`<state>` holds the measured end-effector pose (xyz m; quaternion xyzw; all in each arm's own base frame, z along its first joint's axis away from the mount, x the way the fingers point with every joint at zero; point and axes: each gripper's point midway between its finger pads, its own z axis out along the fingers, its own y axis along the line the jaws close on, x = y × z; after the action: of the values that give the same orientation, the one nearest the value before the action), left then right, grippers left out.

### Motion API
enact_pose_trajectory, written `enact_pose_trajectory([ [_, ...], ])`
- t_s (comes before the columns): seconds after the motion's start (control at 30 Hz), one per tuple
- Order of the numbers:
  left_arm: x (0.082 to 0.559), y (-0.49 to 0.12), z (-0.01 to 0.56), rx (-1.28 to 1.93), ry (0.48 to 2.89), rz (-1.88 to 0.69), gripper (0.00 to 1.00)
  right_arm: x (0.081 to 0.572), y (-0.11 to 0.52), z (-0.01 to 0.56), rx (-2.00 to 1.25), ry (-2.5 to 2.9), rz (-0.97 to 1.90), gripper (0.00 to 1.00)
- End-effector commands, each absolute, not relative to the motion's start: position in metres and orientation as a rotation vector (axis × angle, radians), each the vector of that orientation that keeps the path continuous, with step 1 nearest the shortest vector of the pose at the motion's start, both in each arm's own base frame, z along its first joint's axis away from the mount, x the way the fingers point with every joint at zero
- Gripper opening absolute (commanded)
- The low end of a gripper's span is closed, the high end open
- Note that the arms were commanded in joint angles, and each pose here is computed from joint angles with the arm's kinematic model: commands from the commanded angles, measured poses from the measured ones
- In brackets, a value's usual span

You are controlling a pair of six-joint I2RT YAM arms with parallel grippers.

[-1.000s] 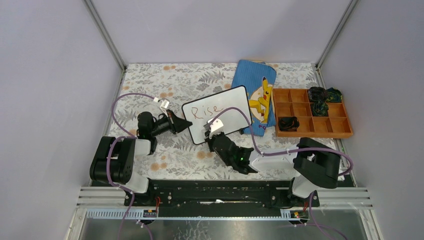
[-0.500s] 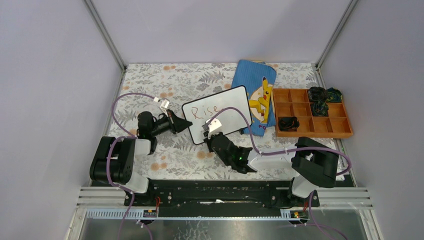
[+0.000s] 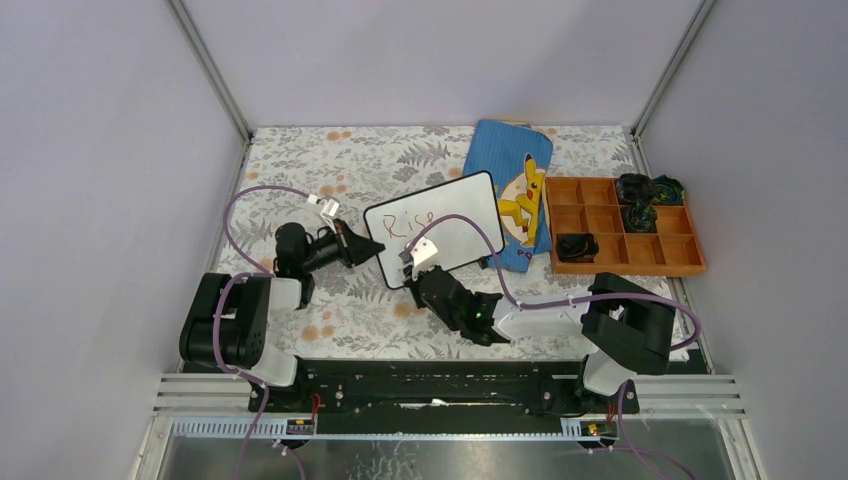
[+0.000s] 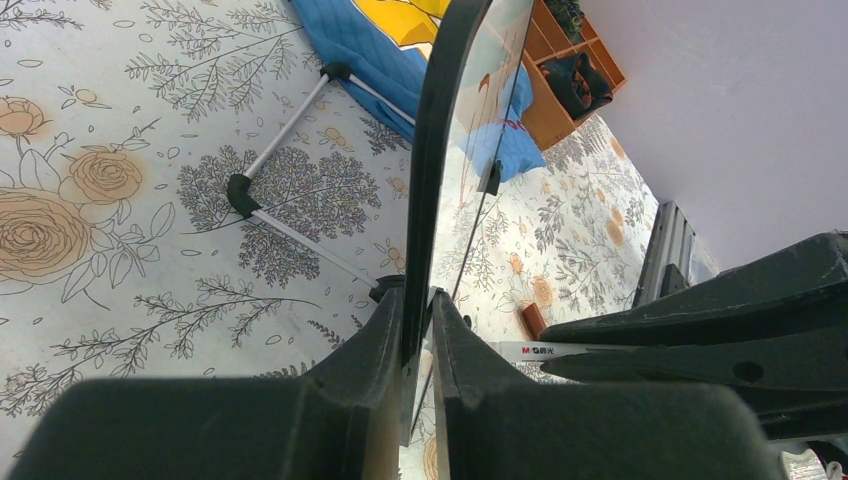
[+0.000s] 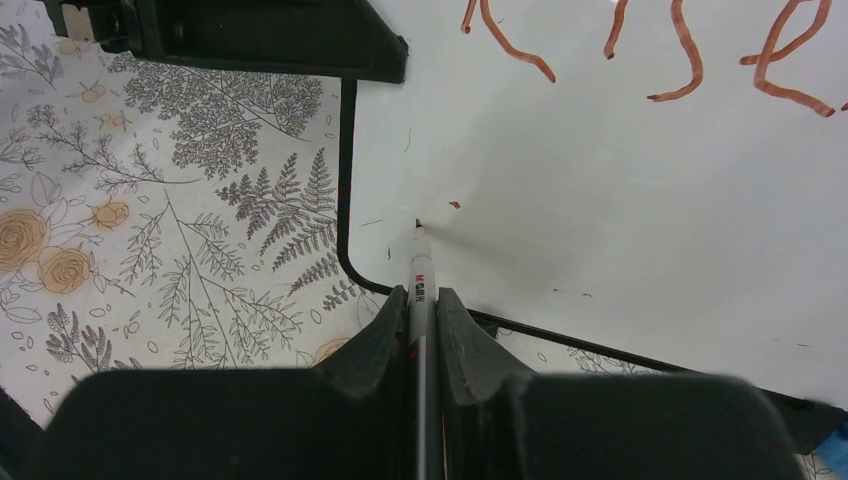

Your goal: Write a sentence on the whiteboard

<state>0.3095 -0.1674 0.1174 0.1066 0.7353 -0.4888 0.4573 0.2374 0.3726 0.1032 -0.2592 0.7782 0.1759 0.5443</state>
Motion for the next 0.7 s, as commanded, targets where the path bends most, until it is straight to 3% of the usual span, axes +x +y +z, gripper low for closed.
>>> enact_pose_trajectory([
  [0.0, 0.309, -0.166, 0.097, 0.222, 1.899, -1.168, 0.00, 0.246, 0.368, 0.108, -0.563, 1.860, 0.379, 0.00],
  [0.67, 0.308, -0.168, 0.096, 0.232, 1.901, -1.165, 0.00, 0.252, 0.340, 0.098, -0.479, 1.902, 0.263, 0.00],
])
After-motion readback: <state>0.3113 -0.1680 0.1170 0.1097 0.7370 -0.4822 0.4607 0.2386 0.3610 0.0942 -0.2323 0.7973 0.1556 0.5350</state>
